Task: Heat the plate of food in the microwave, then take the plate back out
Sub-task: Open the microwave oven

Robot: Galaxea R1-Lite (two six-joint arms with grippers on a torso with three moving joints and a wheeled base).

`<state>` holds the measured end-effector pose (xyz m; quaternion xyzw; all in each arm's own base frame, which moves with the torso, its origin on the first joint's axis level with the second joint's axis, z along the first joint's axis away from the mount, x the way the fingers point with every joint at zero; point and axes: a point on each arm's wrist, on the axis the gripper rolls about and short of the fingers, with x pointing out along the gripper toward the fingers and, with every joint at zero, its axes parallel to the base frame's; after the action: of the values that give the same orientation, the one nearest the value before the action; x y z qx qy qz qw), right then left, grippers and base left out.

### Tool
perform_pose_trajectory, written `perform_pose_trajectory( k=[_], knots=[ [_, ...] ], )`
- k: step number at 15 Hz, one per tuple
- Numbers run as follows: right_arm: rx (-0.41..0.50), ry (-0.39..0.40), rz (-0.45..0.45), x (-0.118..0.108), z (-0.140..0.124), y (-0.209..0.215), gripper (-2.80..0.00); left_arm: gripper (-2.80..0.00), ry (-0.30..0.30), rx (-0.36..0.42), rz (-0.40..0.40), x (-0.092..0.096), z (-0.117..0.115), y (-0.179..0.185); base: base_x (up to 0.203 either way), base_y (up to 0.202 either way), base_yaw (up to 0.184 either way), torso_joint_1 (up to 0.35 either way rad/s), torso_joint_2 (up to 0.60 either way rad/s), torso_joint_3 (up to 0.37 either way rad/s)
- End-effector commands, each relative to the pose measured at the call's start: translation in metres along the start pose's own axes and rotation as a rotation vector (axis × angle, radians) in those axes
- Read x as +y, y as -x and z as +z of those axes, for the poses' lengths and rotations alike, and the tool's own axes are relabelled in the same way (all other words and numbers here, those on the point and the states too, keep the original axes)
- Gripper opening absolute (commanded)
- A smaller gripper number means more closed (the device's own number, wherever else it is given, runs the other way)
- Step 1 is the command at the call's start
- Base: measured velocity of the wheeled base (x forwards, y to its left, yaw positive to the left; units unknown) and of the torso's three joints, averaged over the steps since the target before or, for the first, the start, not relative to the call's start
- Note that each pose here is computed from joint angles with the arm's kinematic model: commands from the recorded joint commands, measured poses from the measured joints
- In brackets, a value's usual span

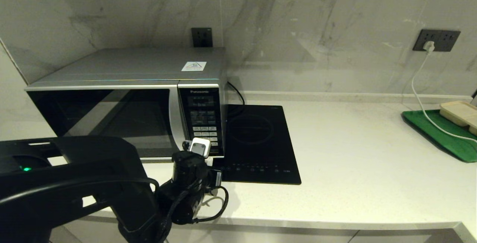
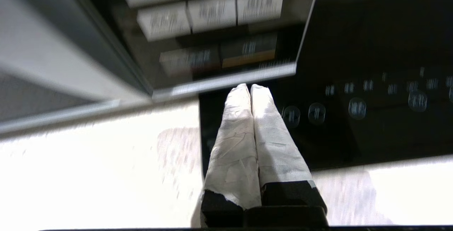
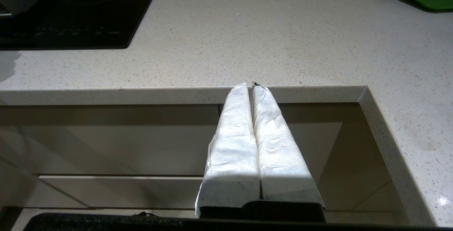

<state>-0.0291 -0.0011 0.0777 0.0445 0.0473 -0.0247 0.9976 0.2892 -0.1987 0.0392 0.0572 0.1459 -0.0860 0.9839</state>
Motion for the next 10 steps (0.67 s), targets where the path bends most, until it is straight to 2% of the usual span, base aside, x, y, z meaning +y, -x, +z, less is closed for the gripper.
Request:
perform_pose_trajectory(
  k=[1,3,5,10],
  knots=[
    [0.001,-0.001,0.000,0.000,0.000,0.000,-2.80,-2.80,0.002,0.028,-0.016,0.000,-0.006,0.017,0.000,0.000,0.000,0.000,0.00,0.000],
    [0.001,-0.001,0.000,0.000,0.000,0.000,-2.80,-2.80,0.022,0.060,-0.033,0.000,-0.012,0.034,0.000,0.000,0.000,0.000,0.00,0.000],
    [0.001,-0.001,0.000,0.000,0.000,0.000,-2.80,-2.80,0.026,0.060,-0.046,0.004,-0.009,0.055,0.000,0.000,0.000,0.000,0.00,0.000],
    [0.001,-0.001,0.000,0.000,0.000,0.000,-2.80,-2.80,0.056,-0.072,0.010,0.032,0.045,0.106,0.000,0.000,0.000,0.000,0.00,0.000]
  ],
)
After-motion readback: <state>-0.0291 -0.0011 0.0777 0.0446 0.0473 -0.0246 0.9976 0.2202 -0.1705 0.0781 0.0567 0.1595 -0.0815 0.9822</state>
